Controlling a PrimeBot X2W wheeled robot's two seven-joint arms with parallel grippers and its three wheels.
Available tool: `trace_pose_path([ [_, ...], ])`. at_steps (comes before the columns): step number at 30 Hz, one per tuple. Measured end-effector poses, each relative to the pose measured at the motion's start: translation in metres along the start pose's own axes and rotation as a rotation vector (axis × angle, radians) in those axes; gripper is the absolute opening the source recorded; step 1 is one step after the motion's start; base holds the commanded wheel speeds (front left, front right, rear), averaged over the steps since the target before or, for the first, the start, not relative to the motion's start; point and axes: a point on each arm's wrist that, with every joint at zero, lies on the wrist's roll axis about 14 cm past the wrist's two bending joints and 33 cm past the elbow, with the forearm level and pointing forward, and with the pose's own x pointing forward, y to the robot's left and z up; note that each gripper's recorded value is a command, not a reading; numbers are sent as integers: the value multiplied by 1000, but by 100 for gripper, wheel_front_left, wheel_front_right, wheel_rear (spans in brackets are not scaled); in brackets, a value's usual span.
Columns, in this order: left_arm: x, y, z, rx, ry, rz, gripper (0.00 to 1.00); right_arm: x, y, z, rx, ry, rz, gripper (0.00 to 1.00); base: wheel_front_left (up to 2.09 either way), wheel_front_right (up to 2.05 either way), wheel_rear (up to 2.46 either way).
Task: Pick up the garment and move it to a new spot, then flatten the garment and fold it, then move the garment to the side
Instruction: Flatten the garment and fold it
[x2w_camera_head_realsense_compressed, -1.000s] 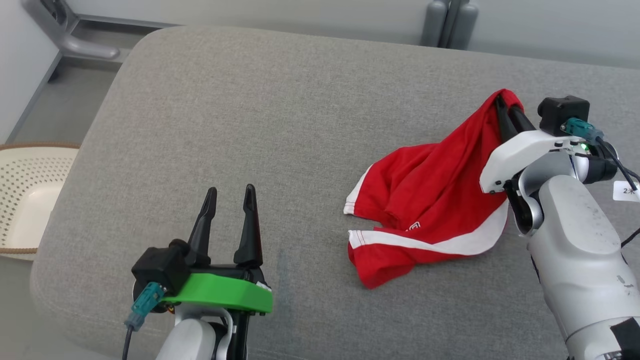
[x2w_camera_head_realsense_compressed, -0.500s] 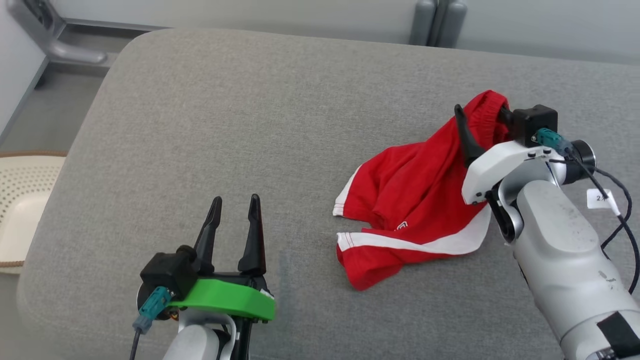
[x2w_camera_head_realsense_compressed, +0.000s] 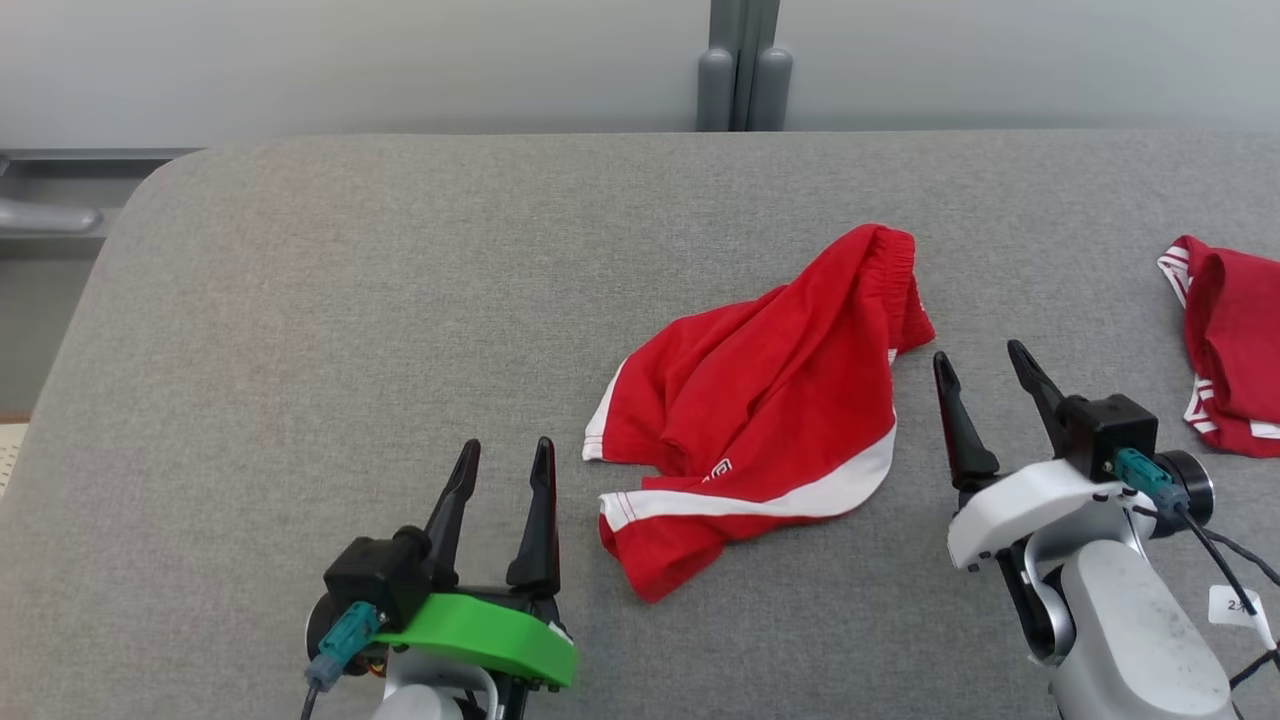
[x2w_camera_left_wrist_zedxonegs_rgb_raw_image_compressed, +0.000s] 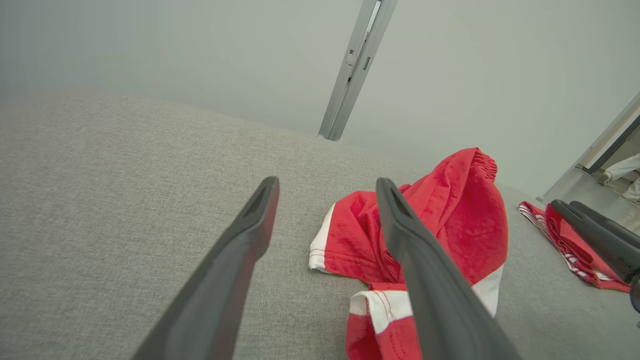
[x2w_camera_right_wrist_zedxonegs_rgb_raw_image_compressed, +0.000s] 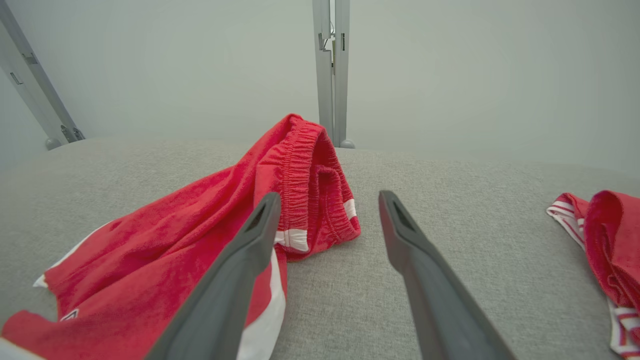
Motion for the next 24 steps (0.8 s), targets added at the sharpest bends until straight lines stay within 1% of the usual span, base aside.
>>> trace_pose_path([
  [5, -1, -12, -14, -6, 43, -36, 100, -18, -3, -5, 17, 0, -34, 100, 0, 0, 0],
  [10, -20, -20, -60, -45, 245, -55, 100, -22, 0, -4, 25, -12, -43, 100, 0, 0, 0],
  [16, -29, -39, -80, -134, 360, -102, 100, -25, 1, -5, 38, -15, -52, 100, 0, 0, 0],
  [18, -32, -41, -87, -165, 400, -98, 100, -26, 0, -4, 41, -16, -56, 100, 0, 0, 0],
  [20, -34, -40, -97, -170, 451, -86, 100, -27, -1, -2, 41, -24, -63, 100, 0, 0, 0],
  [22, -33, -41, -103, -149, 477, -97, 100, -28, -3, 0, 40, -31, -68, 100, 0, 0, 0],
  [23, -31, -43, -103, -157, 479, -108, 84, -29, -5, 1, 40, -35, -74, 100, 0, 0, 0],
  [24, -29, -47, -104, -170, 484, -120, 35, -30, -8, 2, 40, -38, -83, 100, 0, 0, 0],
])
